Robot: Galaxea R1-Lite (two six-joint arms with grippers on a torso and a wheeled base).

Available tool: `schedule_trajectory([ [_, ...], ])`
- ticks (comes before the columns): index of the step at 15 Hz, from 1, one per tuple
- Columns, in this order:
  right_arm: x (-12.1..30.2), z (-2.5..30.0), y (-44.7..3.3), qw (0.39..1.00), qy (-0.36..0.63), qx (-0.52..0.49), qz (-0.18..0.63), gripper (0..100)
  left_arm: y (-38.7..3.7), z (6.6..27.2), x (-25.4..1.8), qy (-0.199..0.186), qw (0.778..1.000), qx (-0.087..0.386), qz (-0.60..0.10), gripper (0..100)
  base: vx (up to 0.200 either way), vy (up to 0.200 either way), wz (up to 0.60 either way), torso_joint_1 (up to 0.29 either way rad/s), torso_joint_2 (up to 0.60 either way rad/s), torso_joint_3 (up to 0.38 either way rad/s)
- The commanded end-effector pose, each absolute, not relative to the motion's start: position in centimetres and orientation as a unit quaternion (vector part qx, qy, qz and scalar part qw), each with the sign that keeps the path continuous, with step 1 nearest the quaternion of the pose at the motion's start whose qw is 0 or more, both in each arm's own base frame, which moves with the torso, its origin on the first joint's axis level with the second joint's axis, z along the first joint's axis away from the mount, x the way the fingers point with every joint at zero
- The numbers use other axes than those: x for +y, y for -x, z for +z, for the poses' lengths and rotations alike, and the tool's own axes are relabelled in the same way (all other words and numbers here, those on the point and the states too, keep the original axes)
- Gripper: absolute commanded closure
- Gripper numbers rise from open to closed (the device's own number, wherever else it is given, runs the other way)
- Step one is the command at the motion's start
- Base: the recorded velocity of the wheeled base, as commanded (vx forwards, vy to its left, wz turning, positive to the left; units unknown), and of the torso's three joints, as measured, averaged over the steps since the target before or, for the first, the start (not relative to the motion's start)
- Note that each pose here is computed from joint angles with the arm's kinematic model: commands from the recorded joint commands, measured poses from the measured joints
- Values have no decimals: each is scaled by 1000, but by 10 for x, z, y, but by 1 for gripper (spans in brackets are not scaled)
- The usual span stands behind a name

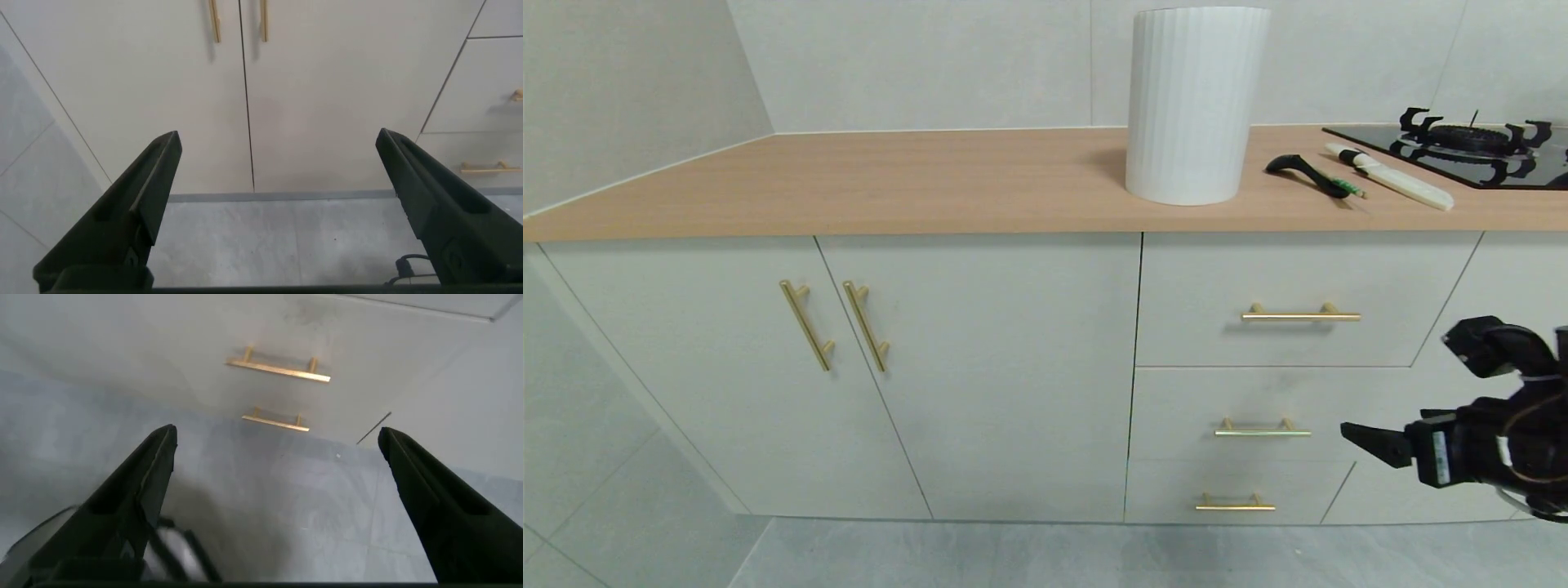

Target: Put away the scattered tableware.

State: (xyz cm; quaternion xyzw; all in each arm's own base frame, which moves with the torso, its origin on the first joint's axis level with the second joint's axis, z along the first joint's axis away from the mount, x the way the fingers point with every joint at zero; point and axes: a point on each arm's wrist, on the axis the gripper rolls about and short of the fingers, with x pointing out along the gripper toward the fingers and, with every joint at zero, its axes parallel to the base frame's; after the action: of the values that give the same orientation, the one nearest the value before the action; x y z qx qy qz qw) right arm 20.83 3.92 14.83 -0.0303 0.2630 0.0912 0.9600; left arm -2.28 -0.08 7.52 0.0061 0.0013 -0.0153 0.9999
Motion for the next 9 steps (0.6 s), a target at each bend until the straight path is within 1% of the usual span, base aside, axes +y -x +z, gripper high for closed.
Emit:
schedule_trajectory([
  [1, 51, 112, -268, 944, 39, 318, 84, 0, 23, 75, -1, -6, 1000, 2, -15, 0, 0, 0, 0, 0, 0, 0],
  [3, 54, 99, -285, 938, 40, 335, 84, 0, 23, 75, -1, -6, 1000, 1, -15, 0, 0, 0, 0, 0, 0, 0],
  [5, 58, 75, -307, 930, 40, 356, 82, 0, 23, 75, -1, -6, 1000, 2, -15, 0, 0, 0, 0, 0, 0, 0],
  [9, 61, 46, -324, 936, 45, 341, 71, 0, 23, 75, -1, -6, 1000, 2, -15, 0, 0, 0, 0, 0, 0, 0],
])
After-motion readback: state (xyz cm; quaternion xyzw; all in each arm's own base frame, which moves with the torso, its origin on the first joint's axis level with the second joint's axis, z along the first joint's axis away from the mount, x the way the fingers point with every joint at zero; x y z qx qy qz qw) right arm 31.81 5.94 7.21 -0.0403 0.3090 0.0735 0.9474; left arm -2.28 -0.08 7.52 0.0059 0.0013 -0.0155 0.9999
